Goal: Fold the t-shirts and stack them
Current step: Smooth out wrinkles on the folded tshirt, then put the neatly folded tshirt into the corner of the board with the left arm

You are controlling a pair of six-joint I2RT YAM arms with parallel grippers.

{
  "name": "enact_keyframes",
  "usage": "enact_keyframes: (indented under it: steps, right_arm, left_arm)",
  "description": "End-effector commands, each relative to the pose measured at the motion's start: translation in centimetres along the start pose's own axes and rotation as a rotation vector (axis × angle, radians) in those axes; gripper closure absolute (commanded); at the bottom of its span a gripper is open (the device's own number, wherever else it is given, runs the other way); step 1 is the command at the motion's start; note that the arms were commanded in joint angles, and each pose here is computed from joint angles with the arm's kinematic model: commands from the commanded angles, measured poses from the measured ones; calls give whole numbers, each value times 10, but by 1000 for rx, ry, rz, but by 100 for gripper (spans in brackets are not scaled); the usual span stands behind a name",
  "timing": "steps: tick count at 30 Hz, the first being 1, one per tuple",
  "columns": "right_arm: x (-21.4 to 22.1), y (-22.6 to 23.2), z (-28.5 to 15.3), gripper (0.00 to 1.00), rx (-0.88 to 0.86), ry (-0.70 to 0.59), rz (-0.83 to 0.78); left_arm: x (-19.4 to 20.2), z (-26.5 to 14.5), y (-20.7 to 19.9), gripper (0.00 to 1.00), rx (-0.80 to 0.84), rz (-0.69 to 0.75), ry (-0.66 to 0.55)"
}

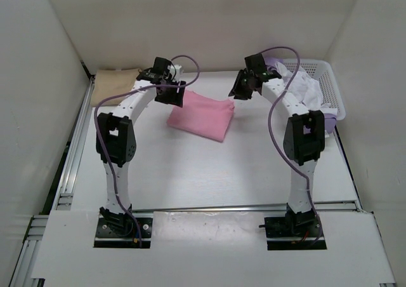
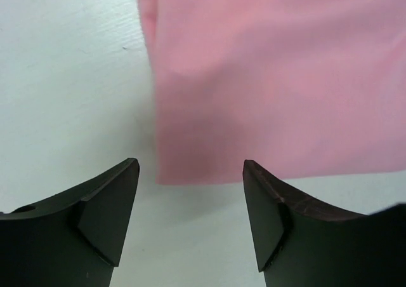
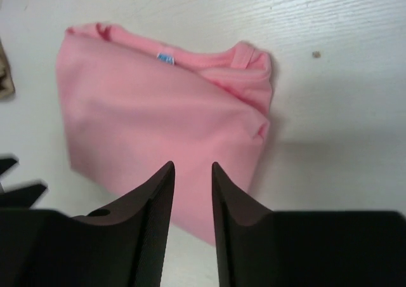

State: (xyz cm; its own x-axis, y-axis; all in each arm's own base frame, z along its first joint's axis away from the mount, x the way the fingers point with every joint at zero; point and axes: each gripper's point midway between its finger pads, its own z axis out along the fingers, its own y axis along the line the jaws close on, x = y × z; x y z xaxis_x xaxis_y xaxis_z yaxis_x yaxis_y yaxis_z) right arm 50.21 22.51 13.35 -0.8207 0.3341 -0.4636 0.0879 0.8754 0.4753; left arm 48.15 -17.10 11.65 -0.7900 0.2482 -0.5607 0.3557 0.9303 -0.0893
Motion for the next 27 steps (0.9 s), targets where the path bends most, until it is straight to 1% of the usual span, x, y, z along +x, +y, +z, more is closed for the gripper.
enact_keyframes:
  steps: [1, 3, 4, 6, 7, 10, 11, 12, 13, 14, 18, 24, 25, 26, 27]
  right_arm:
    - [27, -13, -22, 62, 24, 73, -43]
    - [43, -26, -17, 59, 55, 118, -35]
    - [56, -37, -10, 58, 79, 153, -28]
    - [70, -38, -5, 54, 62, 207, 4]
    - [78, -42, 2, 54, 63, 228, 9]
    - [91, -39, 11, 51, 44, 256, 46]
    - [92, -41, 15, 51, 45, 258, 47]
    - [92, -40, 15, 51, 47, 257, 63]
    - [94, -42, 18, 51, 54, 264, 76]
    - [94, -42, 18, 51, 54, 264, 76]
    - [104, -49, 22, 51, 73, 288, 93]
    - [107, -46, 22, 51, 72, 292, 94]
    - [107, -46, 22, 51, 72, 292, 94]
    - [105, -43, 19, 51, 66, 285, 93]
    - [105, -43, 16, 51, 65, 283, 92]
  left_arm:
    - [14, 20, 17, 22, 52, -58, 62]
    - [19, 31, 18, 21, 79, -71, 82]
    - [21, 30, 21, 21, 83, -83, 89]
    - [20, 32, 20, 17, 96, -83, 89]
    - [20, 32, 18, 17, 108, -84, 89]
    - [9, 42, 14, 16, 165, -91, 69]
    - [-4, 42, 12, 16, 180, -84, 41]
    - [-2, 50, 11, 16, 197, -87, 50]
    - [-4, 53, 8, 13, 215, -87, 46]
    - [-6, 54, 1, 13, 258, -87, 43]
    - [14, 63, -13, 13, 350, -109, 97]
    - [60, 102, -2, 13, 305, -147, 228]
    - [65, 103, -3, 14, 305, -155, 252]
    - [75, 110, -6, 19, 330, -169, 286]
    - [80, 110, -17, 24, 396, -187, 303]
